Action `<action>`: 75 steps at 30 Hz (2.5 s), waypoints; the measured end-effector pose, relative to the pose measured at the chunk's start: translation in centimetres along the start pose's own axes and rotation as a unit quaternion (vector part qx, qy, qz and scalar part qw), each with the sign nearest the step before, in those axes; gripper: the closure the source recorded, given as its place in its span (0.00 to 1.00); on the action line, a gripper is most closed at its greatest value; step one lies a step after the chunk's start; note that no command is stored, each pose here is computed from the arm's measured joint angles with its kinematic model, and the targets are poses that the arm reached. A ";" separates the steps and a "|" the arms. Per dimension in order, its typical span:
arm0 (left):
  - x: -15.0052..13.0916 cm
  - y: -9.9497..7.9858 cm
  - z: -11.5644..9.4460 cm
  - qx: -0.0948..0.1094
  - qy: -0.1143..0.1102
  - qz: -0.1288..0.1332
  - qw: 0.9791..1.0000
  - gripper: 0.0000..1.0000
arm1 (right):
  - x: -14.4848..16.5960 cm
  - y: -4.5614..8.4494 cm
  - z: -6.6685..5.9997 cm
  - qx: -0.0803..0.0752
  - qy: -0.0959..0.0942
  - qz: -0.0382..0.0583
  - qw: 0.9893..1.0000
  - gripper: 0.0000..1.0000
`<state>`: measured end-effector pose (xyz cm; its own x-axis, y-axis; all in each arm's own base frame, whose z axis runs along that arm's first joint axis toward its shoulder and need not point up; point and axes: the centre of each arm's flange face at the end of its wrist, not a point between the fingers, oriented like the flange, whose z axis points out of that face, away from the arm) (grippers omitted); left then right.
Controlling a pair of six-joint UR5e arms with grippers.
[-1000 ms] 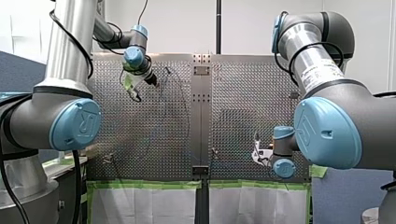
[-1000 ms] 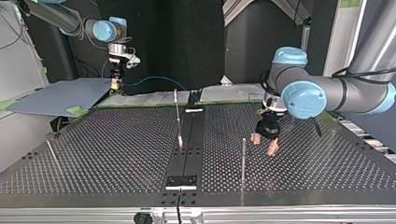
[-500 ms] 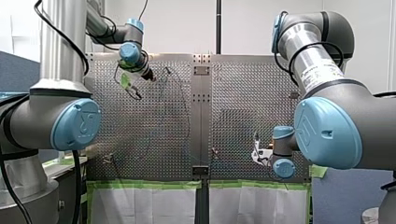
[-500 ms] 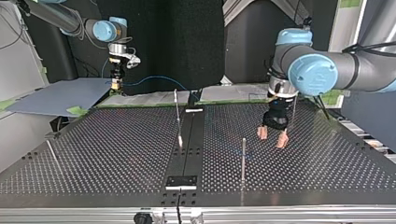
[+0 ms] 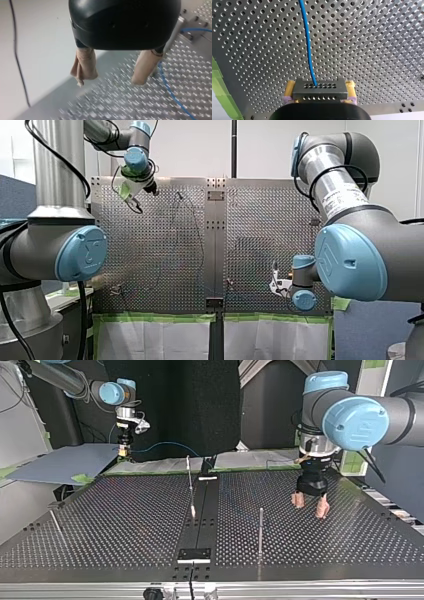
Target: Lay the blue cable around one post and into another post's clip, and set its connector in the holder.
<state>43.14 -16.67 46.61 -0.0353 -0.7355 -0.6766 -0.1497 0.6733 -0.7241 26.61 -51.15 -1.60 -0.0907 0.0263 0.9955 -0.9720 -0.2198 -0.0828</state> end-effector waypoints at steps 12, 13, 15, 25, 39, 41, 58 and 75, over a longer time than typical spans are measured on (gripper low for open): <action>-3.9 -3.3 -2.0 -0.017 -0.036 0.050 0.998 0.00 | 0.1 0.1 0.4 0.000 0.000 -0.002 1.000 1.00; -4.1 -3.6 -2.0 -0.016 -0.033 0.056 0.998 0.00 | 0.1 0.1 0.4 0.000 -0.001 -0.003 1.000 1.00; -4.2 -4.1 -2.1 -0.013 -0.026 0.065 0.997 0.00 | 0.1 0.0 0.4 0.000 -0.002 -0.005 1.000 1.00; -3.4 -6.9 -1.8 0.015 0.031 0.118 0.992 0.00 | 0.1 -0.2 0.3 0.001 -0.006 -0.010 1.000 1.00; -4.7 -9.7 -2.0 0.025 0.060 0.183 0.981 0.00 | 0.1 -0.4 0.4 0.002 -0.008 -0.012 1.000 1.00; -5.1 -10.2 -2.3 0.029 0.063 0.191 0.979 0.00 | 0.1 -0.4 0.4 0.003 -0.008 -0.012 1.000 1.00; -8.1 -13.9 -4.9 0.054 0.070 0.257 0.962 0.00 | 0.1 -0.5 0.4 0.004 -0.009 -0.012 1.000 1.00; -7.3 -12.3 -5.1 0.014 0.081 0.332 0.940 0.00 | 0.1 -0.5 0.4 0.004 -0.008 -0.012 1.000 1.00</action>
<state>40.20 -19.99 61.17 -0.2627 -0.1539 -0.9525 -0.0161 0.9878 -0.1552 27.22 -51.42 -1.43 -0.0631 0.0153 0.9979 -0.9722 -0.2268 -0.0580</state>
